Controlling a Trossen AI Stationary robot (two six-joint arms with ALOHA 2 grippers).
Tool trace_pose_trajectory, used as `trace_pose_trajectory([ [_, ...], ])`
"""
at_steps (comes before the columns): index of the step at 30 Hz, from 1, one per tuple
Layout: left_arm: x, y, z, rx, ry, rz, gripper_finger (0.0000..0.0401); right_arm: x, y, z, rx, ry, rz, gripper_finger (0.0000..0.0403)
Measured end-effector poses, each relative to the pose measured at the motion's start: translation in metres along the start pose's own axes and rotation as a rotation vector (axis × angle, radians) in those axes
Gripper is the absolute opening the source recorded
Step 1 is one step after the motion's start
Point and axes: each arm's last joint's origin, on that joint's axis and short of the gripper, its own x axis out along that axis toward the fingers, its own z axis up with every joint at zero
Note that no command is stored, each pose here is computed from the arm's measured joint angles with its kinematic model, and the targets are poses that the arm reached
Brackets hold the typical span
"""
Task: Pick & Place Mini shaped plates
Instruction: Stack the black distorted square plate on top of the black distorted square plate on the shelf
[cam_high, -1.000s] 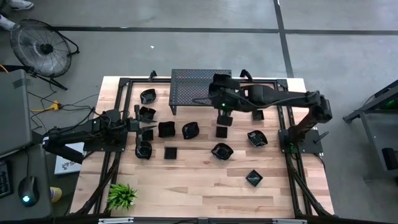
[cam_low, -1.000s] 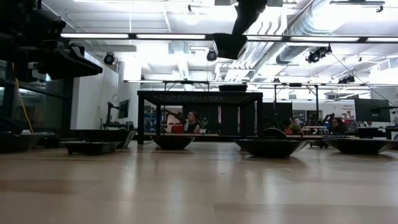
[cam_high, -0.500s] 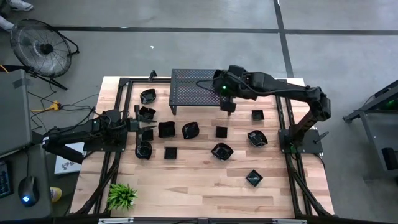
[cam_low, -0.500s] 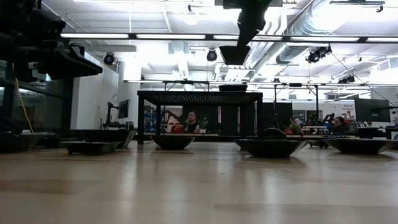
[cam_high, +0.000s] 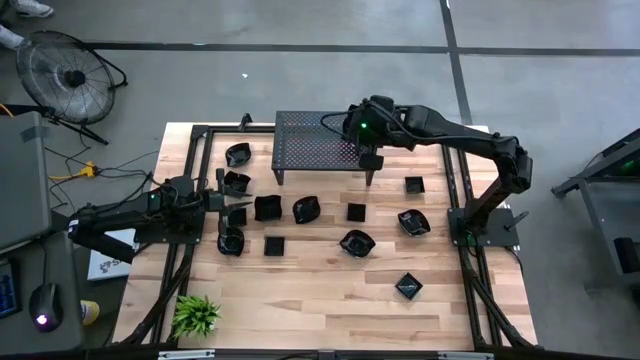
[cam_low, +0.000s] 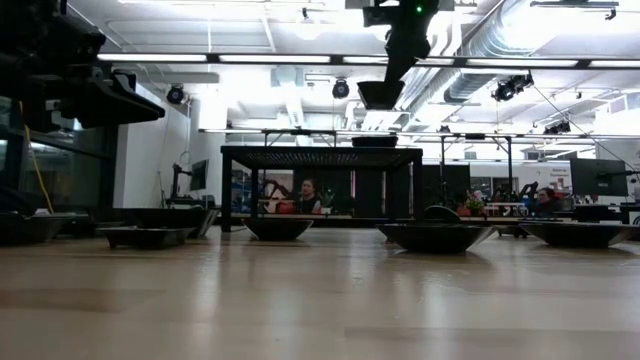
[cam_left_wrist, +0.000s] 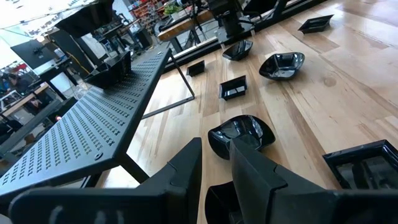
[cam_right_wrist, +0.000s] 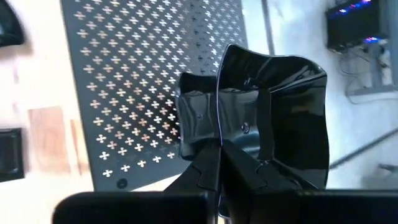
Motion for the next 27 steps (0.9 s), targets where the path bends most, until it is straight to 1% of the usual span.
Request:
trace_pose_trajectory([
  [3,0.0,0.0,0.0,0.0,0.0,0.0,0.008,0.002,-0.003,-0.001,-0.008,-0.018,0.04,0.0008],
  [10,0.0,0.0,0.0,0.0,0.0,0.0,0.008,0.005,-0.009,-0.002,0.004,-0.043,0.076,0.0002],
  [15,0.0,0.0,0.0,0.0,0.0,0.0,0.008,0.007,-0.014,-0.003,0.017,-0.065,0.143,0.0008],
  [20,0.0,0.0,0.0,0.0,0.0,0.0,0.008,0.008,-0.015,-0.004,0.002,-0.094,0.212,0.0003],
  [27,0.0,0.0,0.0,0.0,0.0,0.0,0.008,0.009,-0.015,-0.004,0.002,-0.09,0.207,0.0008],
])
